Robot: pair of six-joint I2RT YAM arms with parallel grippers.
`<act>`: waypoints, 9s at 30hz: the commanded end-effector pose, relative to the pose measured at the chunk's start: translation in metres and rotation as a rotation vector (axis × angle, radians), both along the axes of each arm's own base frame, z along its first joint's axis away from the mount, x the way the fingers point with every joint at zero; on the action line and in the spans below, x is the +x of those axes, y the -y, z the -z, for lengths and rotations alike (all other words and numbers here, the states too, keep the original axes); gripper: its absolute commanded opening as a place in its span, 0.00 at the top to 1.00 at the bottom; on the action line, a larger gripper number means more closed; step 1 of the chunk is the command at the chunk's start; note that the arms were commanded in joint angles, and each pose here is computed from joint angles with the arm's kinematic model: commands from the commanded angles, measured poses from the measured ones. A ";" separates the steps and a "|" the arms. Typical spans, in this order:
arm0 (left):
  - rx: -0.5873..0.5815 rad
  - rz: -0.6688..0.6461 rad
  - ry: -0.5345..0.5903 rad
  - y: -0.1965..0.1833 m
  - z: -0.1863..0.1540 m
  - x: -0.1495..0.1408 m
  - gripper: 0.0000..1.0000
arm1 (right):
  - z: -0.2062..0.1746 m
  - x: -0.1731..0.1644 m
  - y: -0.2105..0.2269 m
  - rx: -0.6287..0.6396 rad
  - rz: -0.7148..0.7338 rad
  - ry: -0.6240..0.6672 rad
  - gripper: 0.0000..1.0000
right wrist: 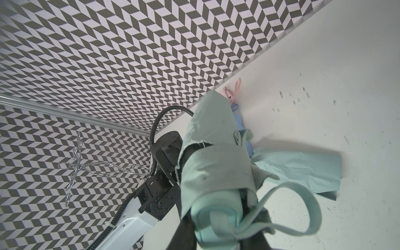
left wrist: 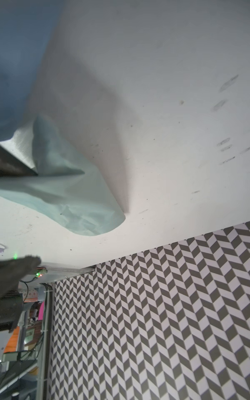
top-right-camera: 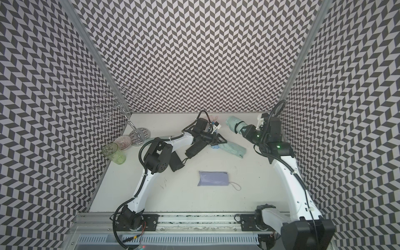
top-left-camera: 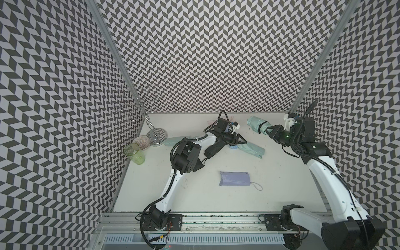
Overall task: Take umbrellas out of sleeves
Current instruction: Place the umbrella sleeve at the center of the board, then place the umbrella in the umbrella sleeve, then pick up the umbrella from the center of the board.
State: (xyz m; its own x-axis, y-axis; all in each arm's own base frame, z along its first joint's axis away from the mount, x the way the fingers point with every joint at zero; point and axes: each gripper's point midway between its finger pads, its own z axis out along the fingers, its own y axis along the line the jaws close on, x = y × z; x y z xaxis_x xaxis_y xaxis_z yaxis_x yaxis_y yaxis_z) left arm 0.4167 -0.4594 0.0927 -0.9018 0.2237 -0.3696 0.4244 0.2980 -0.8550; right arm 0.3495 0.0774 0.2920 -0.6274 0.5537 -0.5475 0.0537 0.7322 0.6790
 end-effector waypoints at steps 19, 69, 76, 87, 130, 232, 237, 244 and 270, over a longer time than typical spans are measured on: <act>0.305 -0.228 0.223 -0.128 -0.094 -0.024 0.00 | 0.001 -0.014 -0.013 0.076 -0.076 0.066 0.89; 0.310 -0.195 0.179 -0.209 -0.052 -0.142 0.00 | 0.236 0.006 0.013 0.082 -0.147 -0.248 0.64; 0.295 -0.216 0.171 -0.214 -0.049 -0.144 0.00 | 0.232 0.009 0.022 0.052 -0.139 -0.262 0.47; 0.283 -0.243 0.140 -0.221 -0.047 -0.137 0.00 | 0.118 0.004 0.007 -0.238 -0.202 -0.010 0.00; 0.352 -0.407 0.058 -0.280 -0.026 -0.113 0.00 | 0.258 -0.131 -0.164 -1.033 -1.547 0.375 0.00; -0.087 0.147 -0.015 -0.145 -0.106 -0.180 0.75 | 0.087 -0.110 -0.218 -0.656 -1.269 0.727 0.41; -0.111 0.100 -0.019 -0.153 -0.112 -0.165 0.80 | 0.067 -0.093 -0.204 -0.685 -1.117 0.656 0.20; -0.184 0.022 0.030 -0.171 -0.132 -0.130 0.82 | -0.009 -0.042 -0.131 -0.253 -0.644 0.470 0.04; -0.399 0.290 0.131 -0.156 -0.206 -0.154 0.84 | 0.012 -0.095 -0.102 0.424 -0.739 0.119 0.41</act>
State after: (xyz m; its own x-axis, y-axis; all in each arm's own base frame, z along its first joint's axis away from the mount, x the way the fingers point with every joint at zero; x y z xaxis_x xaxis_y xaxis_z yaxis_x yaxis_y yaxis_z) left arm 0.2827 -0.3038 0.2774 -0.8271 0.2413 -0.5075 0.4972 -0.1067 -0.8610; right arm 0.2678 0.1712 0.2575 -0.8814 0.2432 -0.4050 -0.3333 0.2876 0.8979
